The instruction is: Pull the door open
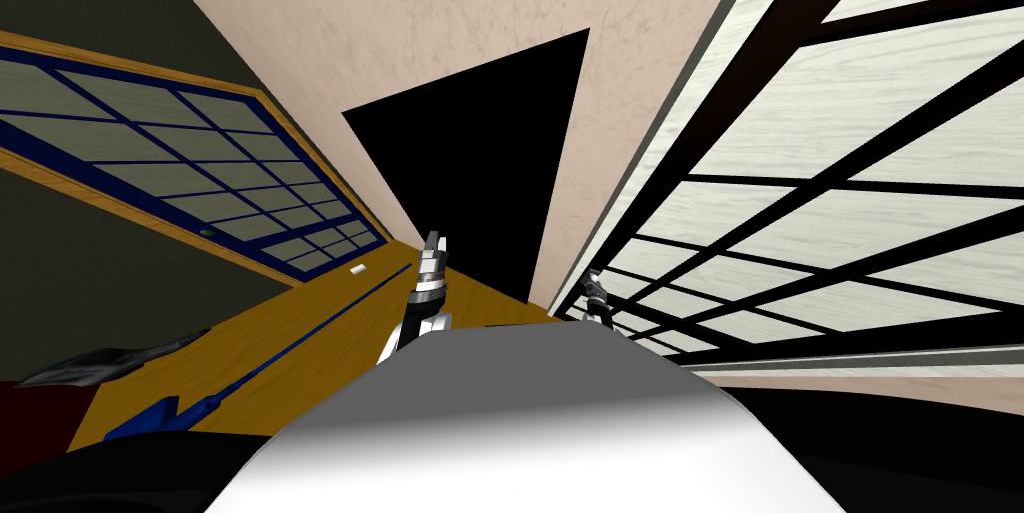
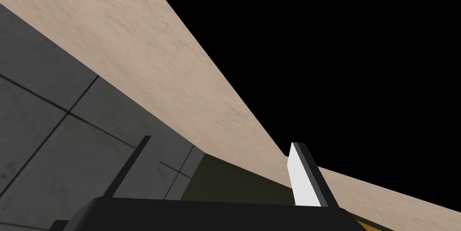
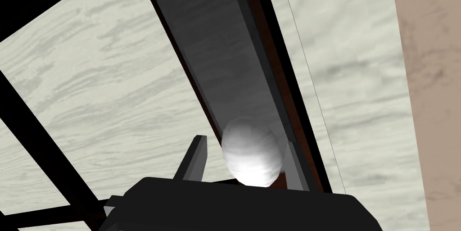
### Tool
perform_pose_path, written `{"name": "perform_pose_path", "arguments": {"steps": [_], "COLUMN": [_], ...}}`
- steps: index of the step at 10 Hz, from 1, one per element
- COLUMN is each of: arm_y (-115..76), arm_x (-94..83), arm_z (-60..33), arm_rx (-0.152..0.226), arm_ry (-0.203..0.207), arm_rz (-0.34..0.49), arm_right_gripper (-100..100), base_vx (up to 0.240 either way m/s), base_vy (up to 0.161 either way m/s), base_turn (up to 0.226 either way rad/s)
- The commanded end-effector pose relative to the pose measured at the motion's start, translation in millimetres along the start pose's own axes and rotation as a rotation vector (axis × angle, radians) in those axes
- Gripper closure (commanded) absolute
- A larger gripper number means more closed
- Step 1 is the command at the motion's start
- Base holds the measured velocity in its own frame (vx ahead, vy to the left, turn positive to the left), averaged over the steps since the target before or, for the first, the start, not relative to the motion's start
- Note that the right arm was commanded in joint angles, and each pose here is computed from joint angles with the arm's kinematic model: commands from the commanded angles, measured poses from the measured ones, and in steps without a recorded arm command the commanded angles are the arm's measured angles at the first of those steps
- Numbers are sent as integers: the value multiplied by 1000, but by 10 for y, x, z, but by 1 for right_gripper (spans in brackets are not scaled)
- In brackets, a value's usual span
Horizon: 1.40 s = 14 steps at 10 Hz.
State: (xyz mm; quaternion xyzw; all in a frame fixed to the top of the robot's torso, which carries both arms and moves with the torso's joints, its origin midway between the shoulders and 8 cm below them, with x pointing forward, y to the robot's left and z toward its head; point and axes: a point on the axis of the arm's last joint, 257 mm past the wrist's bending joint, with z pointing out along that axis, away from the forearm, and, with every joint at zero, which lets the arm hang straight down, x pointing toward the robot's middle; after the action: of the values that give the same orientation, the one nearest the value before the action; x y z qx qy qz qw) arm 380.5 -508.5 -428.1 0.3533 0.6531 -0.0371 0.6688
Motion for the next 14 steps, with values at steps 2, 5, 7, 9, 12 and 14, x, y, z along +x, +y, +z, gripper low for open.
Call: {"name": "perform_pose_path", "arguments": {"steps": [2, 5, 7, 9, 12, 14], "arm_y": [-164, -147, -139, -139, -132, -59], "arm_x": [27, 23, 20, 20, 18, -62], "arm_z": [-76, -73, -71, -71, -69, -17], "arm_rx": [30, 26, 24, 24, 22, 5], "arm_ry": [16, 13, 12, 12, 11, -9], "arm_rz": [-4, 68, 101, 101, 133, 138], "arm_right_gripper": [100, 100, 100, 100, 100, 100], "base_vx": [3, -19, -16, -3, -7, -4], "base_vy": [-2, 0, -9, 0, -1, 4], "base_turn": [-1, 23, 16, -3, 8, 5]}}
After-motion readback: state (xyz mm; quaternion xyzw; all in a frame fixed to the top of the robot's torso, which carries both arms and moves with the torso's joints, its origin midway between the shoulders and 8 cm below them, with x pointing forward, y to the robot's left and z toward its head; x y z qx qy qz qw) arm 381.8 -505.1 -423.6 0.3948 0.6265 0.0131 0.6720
